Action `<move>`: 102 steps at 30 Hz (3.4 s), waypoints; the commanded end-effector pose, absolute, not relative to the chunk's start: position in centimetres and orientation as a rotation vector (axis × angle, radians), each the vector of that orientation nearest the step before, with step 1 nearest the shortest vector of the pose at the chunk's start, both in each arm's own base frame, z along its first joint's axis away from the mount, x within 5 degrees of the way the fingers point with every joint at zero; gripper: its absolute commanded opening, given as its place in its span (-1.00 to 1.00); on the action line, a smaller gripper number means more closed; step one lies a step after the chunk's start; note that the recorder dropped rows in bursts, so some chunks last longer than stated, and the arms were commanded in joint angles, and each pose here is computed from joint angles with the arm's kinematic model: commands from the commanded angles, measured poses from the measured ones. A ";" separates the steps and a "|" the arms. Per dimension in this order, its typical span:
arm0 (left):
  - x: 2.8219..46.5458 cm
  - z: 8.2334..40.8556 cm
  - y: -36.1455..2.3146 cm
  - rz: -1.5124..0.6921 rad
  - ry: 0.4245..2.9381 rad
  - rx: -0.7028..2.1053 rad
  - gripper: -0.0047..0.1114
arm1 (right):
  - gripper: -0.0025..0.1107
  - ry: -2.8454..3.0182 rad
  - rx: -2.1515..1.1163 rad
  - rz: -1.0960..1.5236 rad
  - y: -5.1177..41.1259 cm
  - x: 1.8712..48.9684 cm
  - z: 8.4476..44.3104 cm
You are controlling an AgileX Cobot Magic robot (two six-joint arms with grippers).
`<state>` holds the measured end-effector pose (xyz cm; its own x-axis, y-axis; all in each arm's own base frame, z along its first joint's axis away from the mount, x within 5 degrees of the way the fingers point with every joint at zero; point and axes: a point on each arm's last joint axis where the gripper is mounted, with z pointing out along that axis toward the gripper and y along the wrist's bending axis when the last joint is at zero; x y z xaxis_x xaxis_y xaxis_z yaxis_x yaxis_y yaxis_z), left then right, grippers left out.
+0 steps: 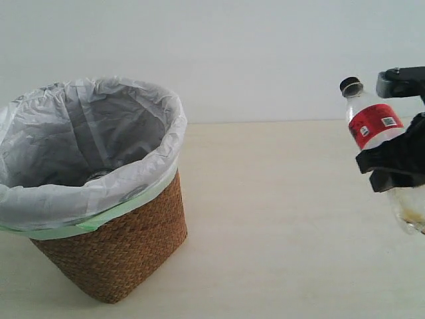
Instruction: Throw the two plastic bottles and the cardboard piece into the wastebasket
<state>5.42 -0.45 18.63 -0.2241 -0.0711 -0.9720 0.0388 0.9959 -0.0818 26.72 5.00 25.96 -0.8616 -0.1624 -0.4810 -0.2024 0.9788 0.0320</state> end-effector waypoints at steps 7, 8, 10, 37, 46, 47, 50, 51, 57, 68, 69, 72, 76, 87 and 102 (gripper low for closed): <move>5.4 18.5 -0.4 -0.101 1.792 -0.027 -0.85 | -0.89 2.733 -0.154 0.018 3.8 25.5 25.0; 5.4 18.5 -0.4 -0.101 1.792 -0.027 -0.85 | -0.89 2.720 -0.143 0.037 4.0 25.7 24.5; 5.4 18.5 -0.4 -0.101 1.792 -0.027 -0.85 | -0.89 2.711 -0.108 0.093 4.4 26.4 23.4; 5.4 18.5 -0.4 -0.101 1.792 -0.027 -0.85 | -0.64 2.412 -0.537 0.268 22.0 29.1 41.5; 5.4 18.5 -0.4 -0.101 1.792 -0.027 -0.85 | -0.81 2.443 -0.554 0.119 20.2 28.0 39.3; 5.4 18.5 -0.4 -0.101 1.792 -0.027 -0.85 | -0.81 2.433 -0.550 0.131 20.0 27.7 38.8; 5.4 18.5 -0.4 -0.101 1.792 -0.027 -0.85 | -0.81 2.367 -0.535 0.190 19.0 26.1 37.0; 5.4 18.5 -0.4 -0.101 1.792 -0.027 -0.85 | -0.81 2.338 -0.527 0.216 18.5 25.4 36.3; 5.4 18.5 -0.4 -0.101 1.792 -0.027 -0.85 | -0.81 2.170 -0.439 0.410 14.8 19.9 32.1; 5.4 18.5 -0.4 -0.101 1.792 -0.027 -0.85 | -0.81 2.005 -0.397 0.543 9.0 11.9 27.0; 5.4 18.5 -0.4 -0.101 1.792 -0.027 -0.85 | -0.81 1.996 -0.394 0.546 8.7 11.5 26.8; 5.4 18.5 -0.4 -0.101 1.792 -0.027 -0.85 | -0.81 1.956 -0.385 0.562 8.0 10.8 27.1; 5.4 18.5 -0.4 -0.101 1.792 -0.027 -0.85 | -0.81 1.902 -0.374 0.584 7.6 10.2 27.8; 5.4 18.5 -0.4 -0.101 1.792 -0.027 -0.85 | -0.81 1.887 -0.373 0.587 7.5 10.1 27.9; 5.4 18.5 -0.4 -0.101 1.792 -0.027 -0.85 | -0.81 1.556 -0.221 0.687 3.9 6.1 25.1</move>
<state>5.42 -0.45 18.63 -0.2241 -0.0711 -0.9720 0.0388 0.9959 -0.0818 6.65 4.40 25.86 -0.1691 0.2141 -0.9621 -0.5267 0.8054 0.2718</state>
